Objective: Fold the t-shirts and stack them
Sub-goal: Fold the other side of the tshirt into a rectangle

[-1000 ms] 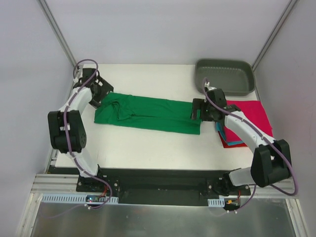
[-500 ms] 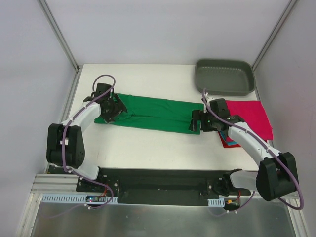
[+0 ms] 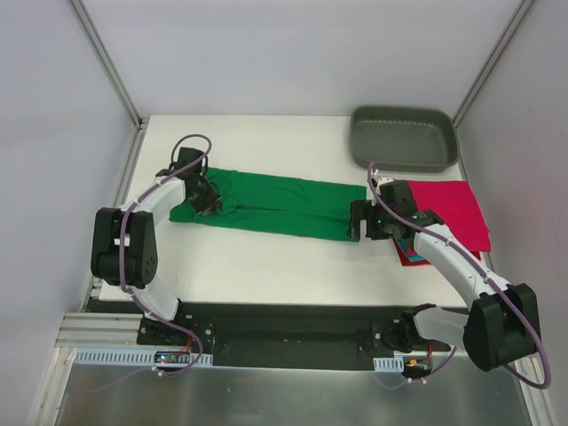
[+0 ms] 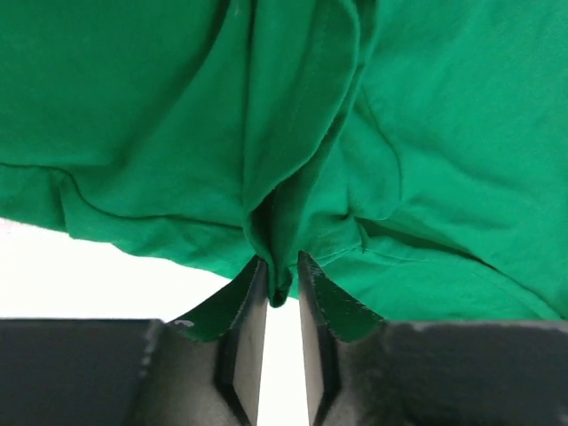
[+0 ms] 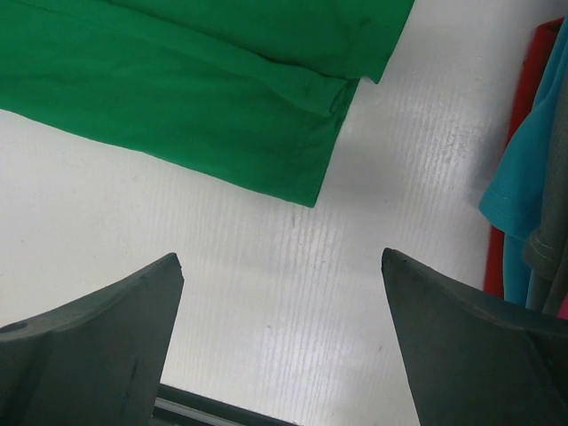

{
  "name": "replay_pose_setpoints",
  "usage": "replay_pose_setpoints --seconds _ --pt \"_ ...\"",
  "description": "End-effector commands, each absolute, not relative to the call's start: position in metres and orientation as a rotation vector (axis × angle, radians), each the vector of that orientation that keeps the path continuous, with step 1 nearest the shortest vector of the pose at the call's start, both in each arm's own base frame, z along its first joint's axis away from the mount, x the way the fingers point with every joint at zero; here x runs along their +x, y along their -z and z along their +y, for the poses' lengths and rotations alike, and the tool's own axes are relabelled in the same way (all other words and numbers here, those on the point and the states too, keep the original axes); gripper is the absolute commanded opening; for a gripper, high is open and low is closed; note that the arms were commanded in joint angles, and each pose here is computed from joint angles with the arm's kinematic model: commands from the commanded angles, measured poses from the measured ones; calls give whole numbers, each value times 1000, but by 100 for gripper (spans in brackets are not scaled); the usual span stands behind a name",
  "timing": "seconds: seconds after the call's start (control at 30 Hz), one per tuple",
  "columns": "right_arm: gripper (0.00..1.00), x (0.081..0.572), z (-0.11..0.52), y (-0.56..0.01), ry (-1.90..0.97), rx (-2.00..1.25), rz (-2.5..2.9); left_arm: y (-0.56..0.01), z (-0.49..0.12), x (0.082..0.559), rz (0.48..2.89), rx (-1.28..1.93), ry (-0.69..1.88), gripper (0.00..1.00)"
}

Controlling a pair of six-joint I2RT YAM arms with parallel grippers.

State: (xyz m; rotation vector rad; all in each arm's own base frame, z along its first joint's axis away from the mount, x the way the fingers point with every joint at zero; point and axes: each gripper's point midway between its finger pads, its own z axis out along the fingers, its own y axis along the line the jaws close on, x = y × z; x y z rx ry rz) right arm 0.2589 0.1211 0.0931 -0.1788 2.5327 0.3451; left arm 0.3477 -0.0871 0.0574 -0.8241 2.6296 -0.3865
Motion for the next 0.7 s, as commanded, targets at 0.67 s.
replay_pose_setpoints --seconds 0.67 --pt "96 260 95 -85 -158 -136 2572 -58 -131 420 2650 -570 382 2"
